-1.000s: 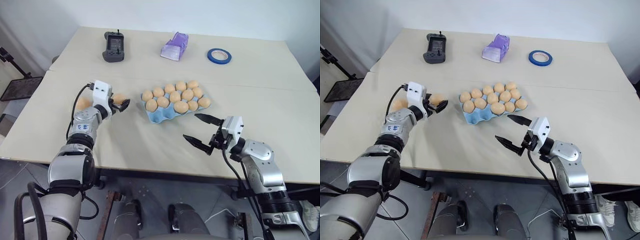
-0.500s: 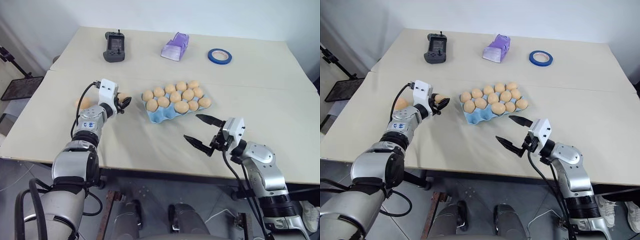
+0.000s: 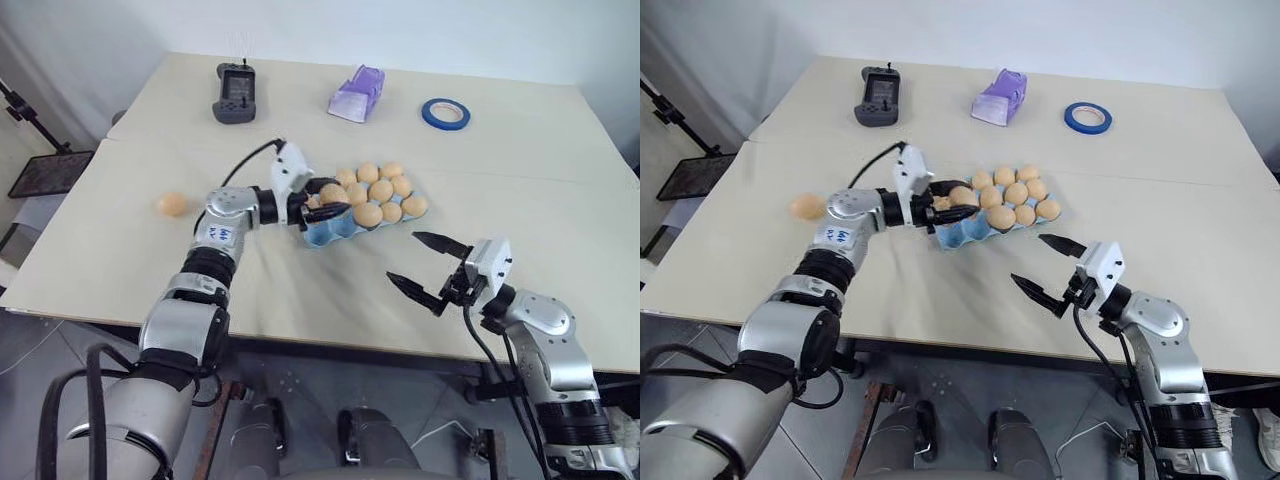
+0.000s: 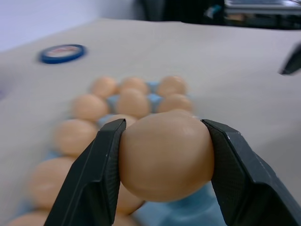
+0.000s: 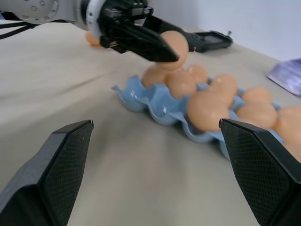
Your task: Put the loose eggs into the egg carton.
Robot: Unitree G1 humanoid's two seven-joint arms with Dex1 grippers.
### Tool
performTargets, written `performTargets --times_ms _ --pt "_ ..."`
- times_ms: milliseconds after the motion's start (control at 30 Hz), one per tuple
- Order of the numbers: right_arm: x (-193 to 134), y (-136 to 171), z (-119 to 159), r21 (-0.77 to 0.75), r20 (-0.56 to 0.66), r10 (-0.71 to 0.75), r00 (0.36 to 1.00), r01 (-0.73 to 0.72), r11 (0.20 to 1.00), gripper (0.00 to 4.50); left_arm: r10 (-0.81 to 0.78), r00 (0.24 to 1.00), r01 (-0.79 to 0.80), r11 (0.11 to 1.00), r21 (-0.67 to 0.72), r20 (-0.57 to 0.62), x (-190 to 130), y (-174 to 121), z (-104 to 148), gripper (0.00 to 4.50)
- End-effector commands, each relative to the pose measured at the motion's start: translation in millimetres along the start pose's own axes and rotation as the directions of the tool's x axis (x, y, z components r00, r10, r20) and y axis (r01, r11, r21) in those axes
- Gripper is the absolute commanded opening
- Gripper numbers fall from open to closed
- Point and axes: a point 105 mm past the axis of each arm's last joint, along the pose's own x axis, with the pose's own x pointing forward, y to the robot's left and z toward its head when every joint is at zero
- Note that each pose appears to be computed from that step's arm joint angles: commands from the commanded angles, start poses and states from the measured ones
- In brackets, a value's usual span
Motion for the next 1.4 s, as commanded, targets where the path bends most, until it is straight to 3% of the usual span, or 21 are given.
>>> performTargets --times_ms 33,267,300,467,667,900,1100,1233,1400 --pt "-3.0 -2.1 18.3 -0.052 0.052 -0.026 0.998 0.028 0.998 4.50 0.004 1.000 -0.005 1.000 0.030 0.012 0.7 0.4 4.6 2.25" --pt "-2.3 1.9 21.5 -0.050 0.067 -0.038 0.997 0.042 0.998 4.50 0.047 0.999 -0.046 0.997 0.057 -0.012 -2.8 5.5 0.7 4.32" --pt "-1.9 2.3 22.0 -0.050 0.069 -0.038 0.997 0.041 0.998 4.50 0.065 0.998 -0.064 0.996 0.060 -0.011 -4.8 8.0 0.7 4.44" --pt "2.4 4.6 24.4 -0.048 0.073 -0.024 0.997 0.028 0.998 4.50 0.074 0.997 -0.075 0.995 0.067 0.024 -20.9 13.1 5.8 4.44" --pt "5.9 7.8 25.1 -0.044 0.063 0.013 0.998 -0.010 0.999 4.50 0.148 0.987 -0.152 0.987 0.057 0.068 -80.1 22.1 6.8 4.44" --pt "5.1 10.0 21.7 -0.040 0.055 0.092 0.994 -0.090 0.995 4.50 0.261 0.965 -0.258 0.964 0.067 -0.039 -170.1 -16.6 -32.6 4.44" --pt "5.3 9.7 14.6 -0.030 0.055 0.153 0.987 -0.152 0.988 4.50 0.545 0.836 -0.543 0.838 0.055 -0.056 -232.9 -34.3 -48.0 4.44" --pt "10.1 10.2 5.7 -0.010 0.071 0.179 0.981 -0.179 0.984 4.50 0.621 0.777 -0.628 0.775 -0.066 -0.100 -251.0 -62.7 -60.0 4.44" --pt "15.0 10.3 -3.3 -0.004 0.090 0.185 0.979 -0.185 0.983 4.50 0.756 0.648 -0.762 0.641 -0.094 -0.095 -269.9 -66.9 -61.0 4.44"
